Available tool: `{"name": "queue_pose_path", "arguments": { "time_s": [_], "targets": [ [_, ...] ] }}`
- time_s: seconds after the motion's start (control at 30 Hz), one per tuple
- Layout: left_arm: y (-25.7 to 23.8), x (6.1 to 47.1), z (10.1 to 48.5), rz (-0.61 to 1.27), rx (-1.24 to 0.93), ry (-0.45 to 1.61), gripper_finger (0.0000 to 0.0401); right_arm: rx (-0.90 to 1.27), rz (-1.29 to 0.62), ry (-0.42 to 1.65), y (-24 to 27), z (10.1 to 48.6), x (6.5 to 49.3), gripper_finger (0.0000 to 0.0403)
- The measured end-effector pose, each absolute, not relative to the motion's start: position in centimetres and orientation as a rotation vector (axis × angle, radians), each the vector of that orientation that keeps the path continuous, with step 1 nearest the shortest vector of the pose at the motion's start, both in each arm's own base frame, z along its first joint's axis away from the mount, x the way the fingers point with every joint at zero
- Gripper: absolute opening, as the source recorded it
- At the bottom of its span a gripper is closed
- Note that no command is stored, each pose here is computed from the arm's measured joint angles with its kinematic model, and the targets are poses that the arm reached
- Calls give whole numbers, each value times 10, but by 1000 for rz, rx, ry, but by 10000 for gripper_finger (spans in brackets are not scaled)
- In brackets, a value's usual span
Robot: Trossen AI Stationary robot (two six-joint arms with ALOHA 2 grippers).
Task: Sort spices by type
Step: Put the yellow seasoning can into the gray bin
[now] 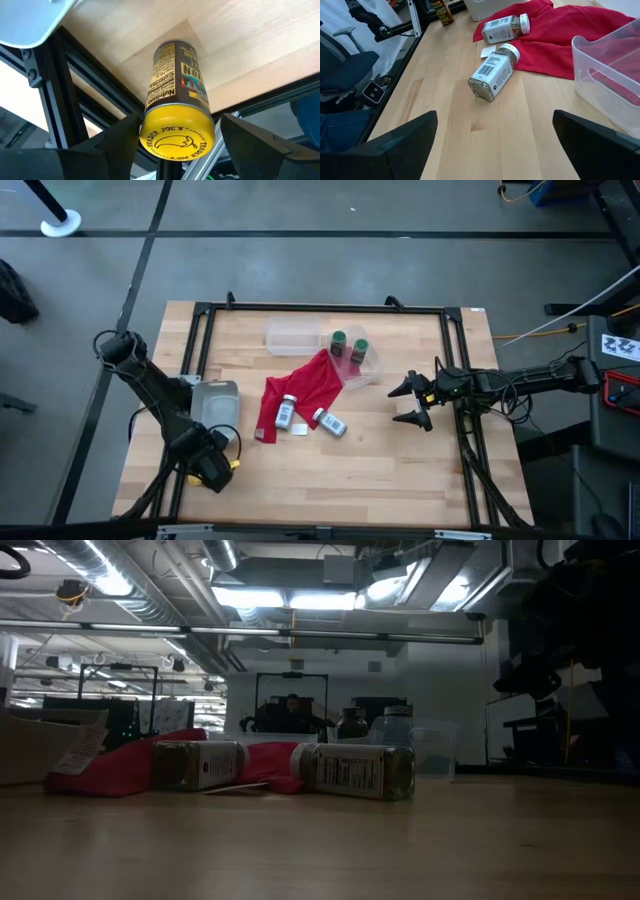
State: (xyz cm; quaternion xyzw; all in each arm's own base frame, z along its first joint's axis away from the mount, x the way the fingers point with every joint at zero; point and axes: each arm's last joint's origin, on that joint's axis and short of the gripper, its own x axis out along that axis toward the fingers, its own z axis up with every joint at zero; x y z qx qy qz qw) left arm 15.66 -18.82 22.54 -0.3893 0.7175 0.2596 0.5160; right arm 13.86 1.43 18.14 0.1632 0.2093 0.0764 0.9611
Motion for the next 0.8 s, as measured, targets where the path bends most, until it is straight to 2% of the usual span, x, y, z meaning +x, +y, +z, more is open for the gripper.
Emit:
{"name": "queue_pose_path", "arguments": {
  "time_s": [0.4, 0.8],
  "targets": [
    [-194, 151, 225, 609, -907, 1733, 263, 331, 155, 424, 14, 181, 139, 395],
    [-203, 157, 203, 617, -792, 1760, 262, 331, 155, 427, 14, 181, 138, 395]
  ]
}}
